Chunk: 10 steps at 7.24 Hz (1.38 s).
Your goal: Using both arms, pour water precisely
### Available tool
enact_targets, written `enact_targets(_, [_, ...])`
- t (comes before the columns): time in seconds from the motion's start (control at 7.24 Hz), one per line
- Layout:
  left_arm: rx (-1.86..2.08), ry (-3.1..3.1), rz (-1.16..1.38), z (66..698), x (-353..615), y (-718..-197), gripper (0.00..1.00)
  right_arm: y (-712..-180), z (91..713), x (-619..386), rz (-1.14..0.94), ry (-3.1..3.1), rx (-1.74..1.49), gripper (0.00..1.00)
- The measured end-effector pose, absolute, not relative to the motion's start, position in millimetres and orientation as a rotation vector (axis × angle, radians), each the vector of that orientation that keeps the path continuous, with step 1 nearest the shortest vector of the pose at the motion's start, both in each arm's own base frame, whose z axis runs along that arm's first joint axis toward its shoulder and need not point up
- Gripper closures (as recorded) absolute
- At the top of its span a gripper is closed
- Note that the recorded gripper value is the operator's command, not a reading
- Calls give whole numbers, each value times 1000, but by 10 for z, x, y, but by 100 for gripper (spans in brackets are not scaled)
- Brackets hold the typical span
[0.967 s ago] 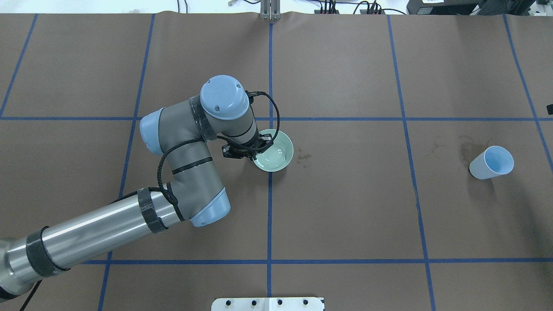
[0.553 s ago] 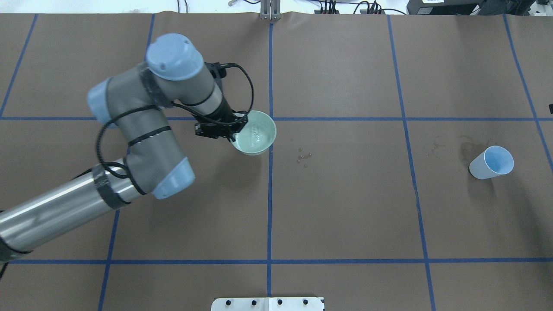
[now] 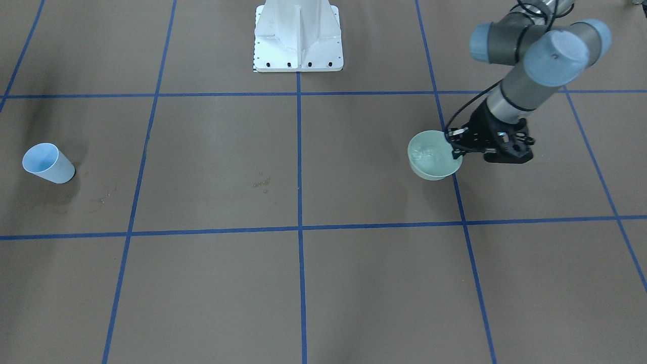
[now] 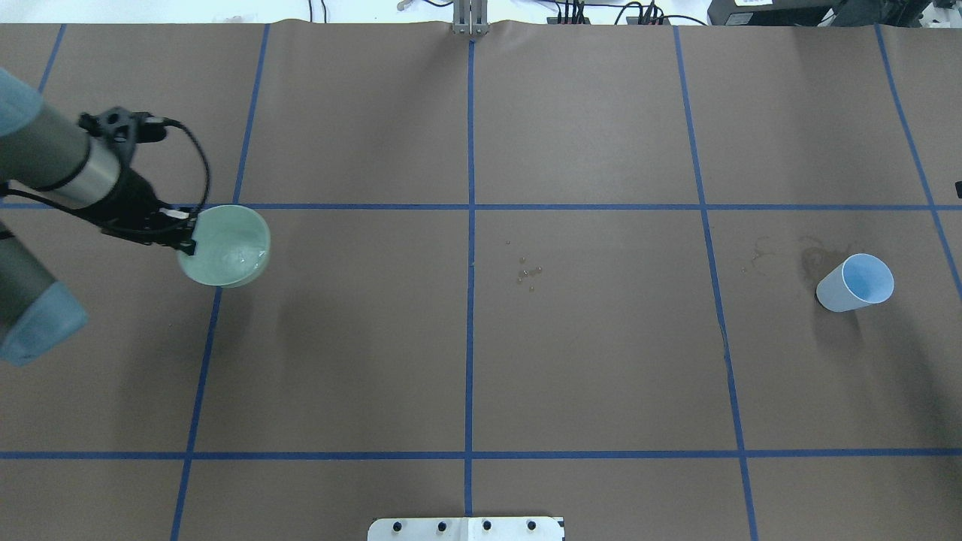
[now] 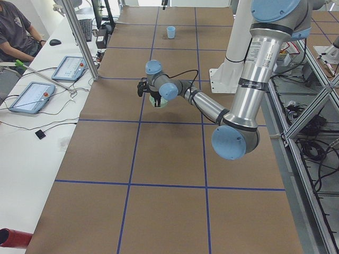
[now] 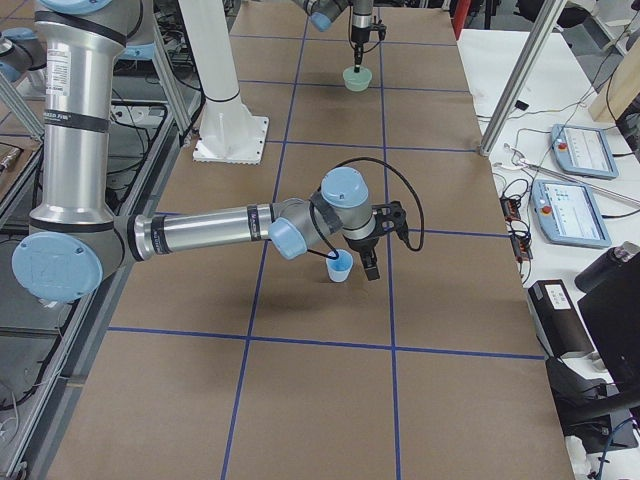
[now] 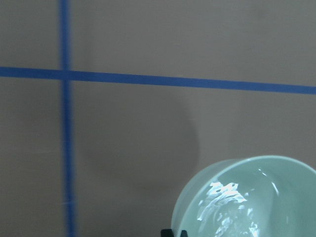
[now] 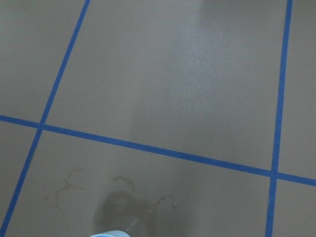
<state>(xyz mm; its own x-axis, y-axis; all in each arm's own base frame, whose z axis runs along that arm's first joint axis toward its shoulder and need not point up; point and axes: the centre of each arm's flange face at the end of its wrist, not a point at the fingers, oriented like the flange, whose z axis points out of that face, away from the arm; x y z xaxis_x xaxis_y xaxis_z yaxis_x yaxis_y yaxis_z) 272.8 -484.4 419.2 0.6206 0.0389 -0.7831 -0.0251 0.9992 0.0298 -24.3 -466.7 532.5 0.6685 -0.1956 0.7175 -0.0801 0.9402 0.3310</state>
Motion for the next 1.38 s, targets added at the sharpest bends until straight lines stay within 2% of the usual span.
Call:
enact_targets(0.28, [26,842,113,5017,1955,-4682,100,-4669,5351,-249,-66,-840,346,1])
enact_targets(0.55, [-11,807,118,5569,1712,-4555,100,-4671,5388,-250,-59,-836,329,1])
enact_targets(0.97, [-13,809,116,5899,1737,-4586,100,-4672,5404,-252,-50,-835,305,1])
enact_targets(1.11, [-15,809,115,5917,1752,-4598,90,-4671,5401,-252,-50,-835,305,1])
enact_targets(1.24, [-17,808,113,5937,1759,-4600,87,-4668,5399,-252,-50,-835,304,1])
enact_targets(1.38, [-20,806,112,5953,1762,-4603,74,-4662,5396,-251,-50,-835,305,1])
